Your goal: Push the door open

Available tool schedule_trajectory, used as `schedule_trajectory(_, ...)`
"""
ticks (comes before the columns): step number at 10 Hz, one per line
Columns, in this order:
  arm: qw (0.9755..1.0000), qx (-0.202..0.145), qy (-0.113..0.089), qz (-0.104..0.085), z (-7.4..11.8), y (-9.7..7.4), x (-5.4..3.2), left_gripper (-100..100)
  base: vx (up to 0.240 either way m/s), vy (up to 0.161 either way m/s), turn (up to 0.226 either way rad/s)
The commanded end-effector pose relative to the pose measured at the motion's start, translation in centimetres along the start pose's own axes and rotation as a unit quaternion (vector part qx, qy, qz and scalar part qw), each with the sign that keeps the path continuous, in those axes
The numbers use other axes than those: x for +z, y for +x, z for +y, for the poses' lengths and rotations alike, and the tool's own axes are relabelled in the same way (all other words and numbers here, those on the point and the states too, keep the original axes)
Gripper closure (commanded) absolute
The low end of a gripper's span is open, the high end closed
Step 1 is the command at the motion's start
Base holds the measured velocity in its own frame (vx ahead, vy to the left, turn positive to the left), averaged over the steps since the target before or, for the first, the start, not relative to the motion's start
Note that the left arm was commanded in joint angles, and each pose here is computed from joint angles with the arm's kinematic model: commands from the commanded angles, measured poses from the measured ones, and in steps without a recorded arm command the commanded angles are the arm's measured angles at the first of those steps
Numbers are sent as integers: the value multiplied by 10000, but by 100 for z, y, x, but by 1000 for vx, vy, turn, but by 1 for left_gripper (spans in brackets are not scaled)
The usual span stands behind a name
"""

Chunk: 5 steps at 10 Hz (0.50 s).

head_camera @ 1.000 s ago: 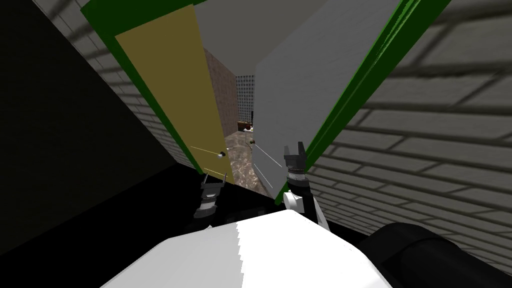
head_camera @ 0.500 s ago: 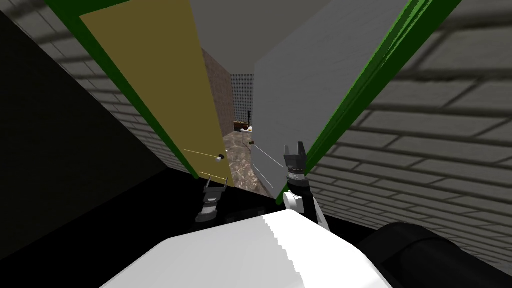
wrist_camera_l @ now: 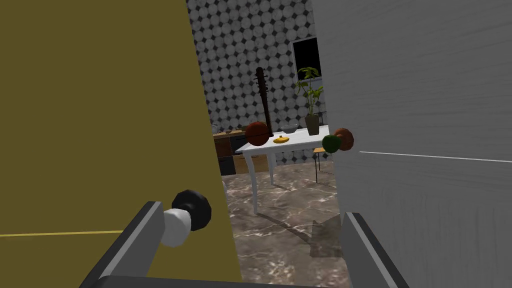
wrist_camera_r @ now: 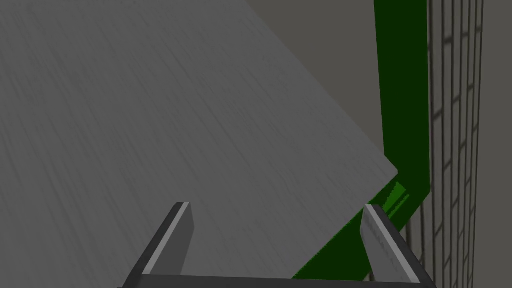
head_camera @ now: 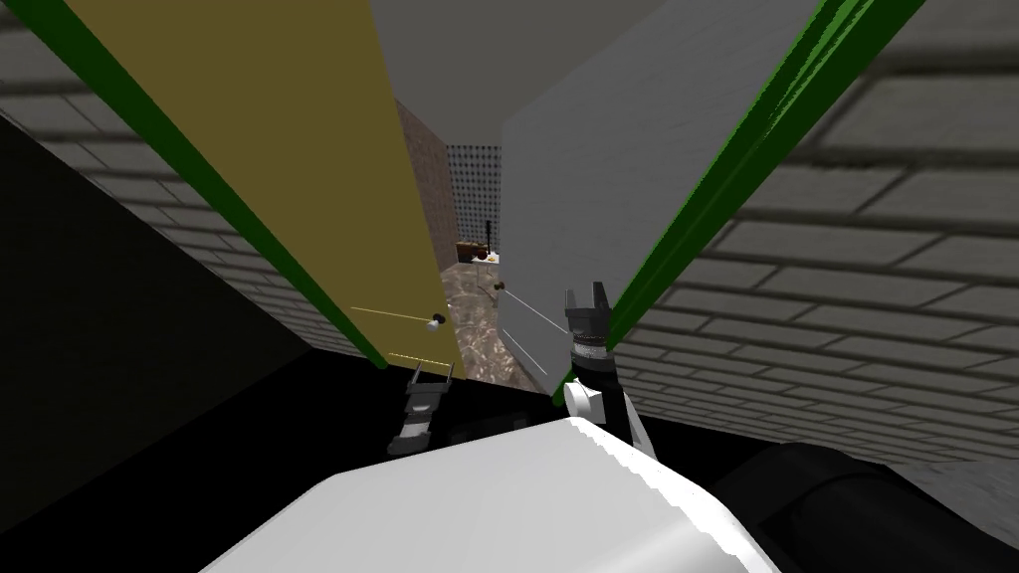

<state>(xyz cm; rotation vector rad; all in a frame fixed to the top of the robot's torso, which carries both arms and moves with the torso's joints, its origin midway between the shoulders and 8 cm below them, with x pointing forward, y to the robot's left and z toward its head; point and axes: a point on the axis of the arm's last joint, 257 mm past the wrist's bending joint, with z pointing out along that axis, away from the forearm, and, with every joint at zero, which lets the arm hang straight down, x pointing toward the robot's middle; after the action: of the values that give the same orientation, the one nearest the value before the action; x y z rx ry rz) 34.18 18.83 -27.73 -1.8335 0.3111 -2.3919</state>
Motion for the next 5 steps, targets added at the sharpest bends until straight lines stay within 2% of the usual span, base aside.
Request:
schedule_trajectory(1,9998,-148,-27,-100,-4,-93,-74,-100,72,123,-107)
schedule_trajectory(3,9986,-408,-87,-330,1,-293,-223,-100,86,146,-170)
schedule_trajectory(4,9981,-467,-99,-387,0,-342,-261,-100,81,153,-152)
schedule_trajectory(5,9970,-580,-119,-498,-7,-436,-336,-100,88,127,-169)
